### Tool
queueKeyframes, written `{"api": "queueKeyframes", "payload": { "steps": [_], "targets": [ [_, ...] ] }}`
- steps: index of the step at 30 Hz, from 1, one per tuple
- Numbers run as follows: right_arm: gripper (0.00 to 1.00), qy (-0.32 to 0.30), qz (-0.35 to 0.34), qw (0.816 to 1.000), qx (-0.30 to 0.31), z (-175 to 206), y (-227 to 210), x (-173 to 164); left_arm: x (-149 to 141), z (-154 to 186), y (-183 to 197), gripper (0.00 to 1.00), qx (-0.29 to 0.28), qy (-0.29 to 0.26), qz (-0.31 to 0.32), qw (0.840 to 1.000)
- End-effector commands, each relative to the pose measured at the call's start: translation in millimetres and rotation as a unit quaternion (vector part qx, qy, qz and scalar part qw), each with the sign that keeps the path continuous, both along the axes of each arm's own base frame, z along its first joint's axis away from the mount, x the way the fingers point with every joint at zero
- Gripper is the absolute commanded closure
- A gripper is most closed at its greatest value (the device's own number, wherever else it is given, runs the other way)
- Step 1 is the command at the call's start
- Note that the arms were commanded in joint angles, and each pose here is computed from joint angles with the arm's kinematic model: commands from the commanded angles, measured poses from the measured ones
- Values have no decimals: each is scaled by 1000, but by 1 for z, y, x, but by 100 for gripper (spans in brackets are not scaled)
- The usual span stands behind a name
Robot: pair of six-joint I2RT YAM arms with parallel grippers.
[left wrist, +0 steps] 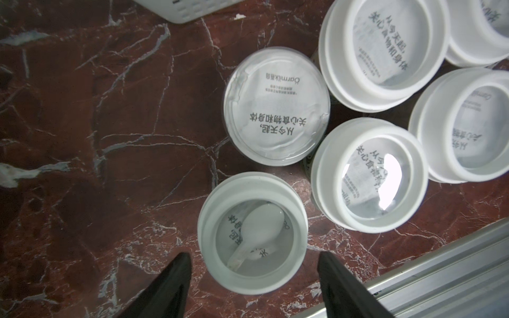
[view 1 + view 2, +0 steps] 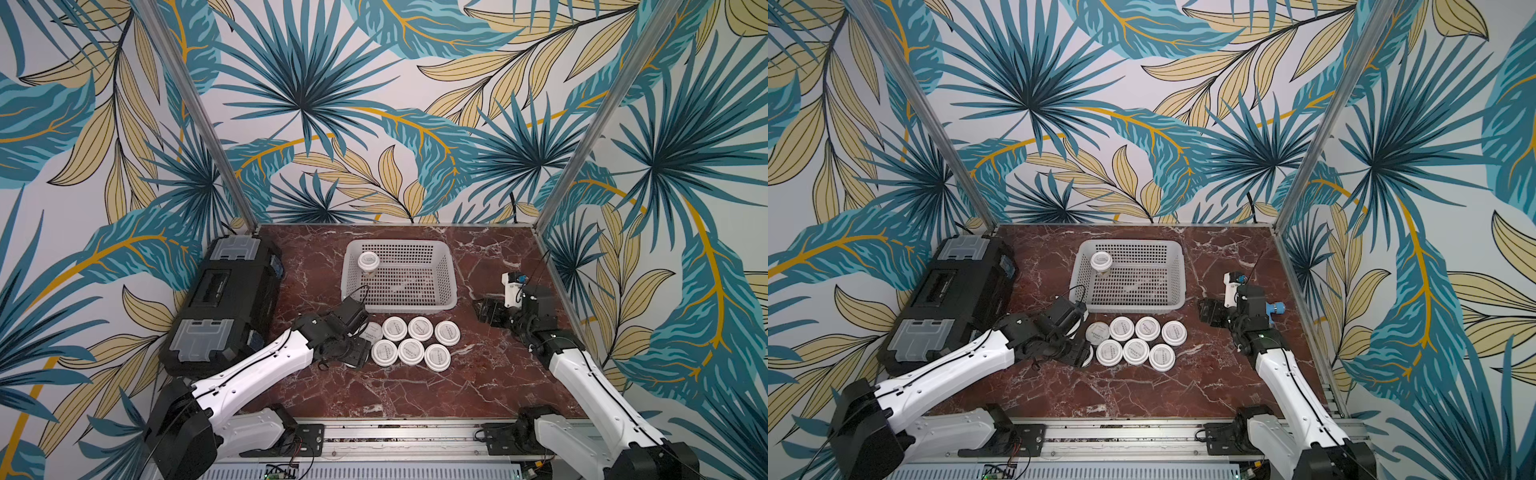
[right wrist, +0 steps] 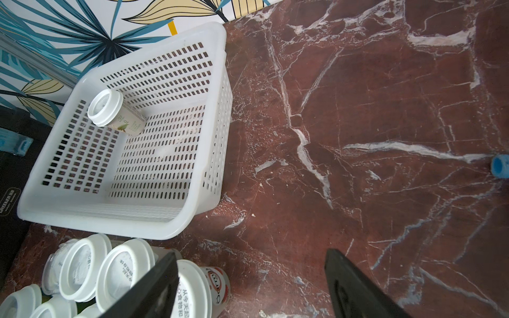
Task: Put the yogurt in the basket
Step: Pick up the yogurt from the center of the board.
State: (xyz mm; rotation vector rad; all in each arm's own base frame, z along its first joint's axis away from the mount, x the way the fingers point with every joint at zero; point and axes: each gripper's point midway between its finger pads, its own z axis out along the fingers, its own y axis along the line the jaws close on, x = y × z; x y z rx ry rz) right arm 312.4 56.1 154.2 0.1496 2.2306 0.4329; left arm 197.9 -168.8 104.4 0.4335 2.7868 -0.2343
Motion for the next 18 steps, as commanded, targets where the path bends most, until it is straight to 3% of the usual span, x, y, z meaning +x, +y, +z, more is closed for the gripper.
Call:
{"api": "queueKeyframes", "payload": {
  "steps": [1,18],
  "targets": [
    [13,-6,6,1000,4,1,3,-2,5,-8,0,24,5,-7,5,1000],
    [13,-5,5,1000,4,0,3,-2,3,-19,2,24,18,6,7,1000]
  ]
}}
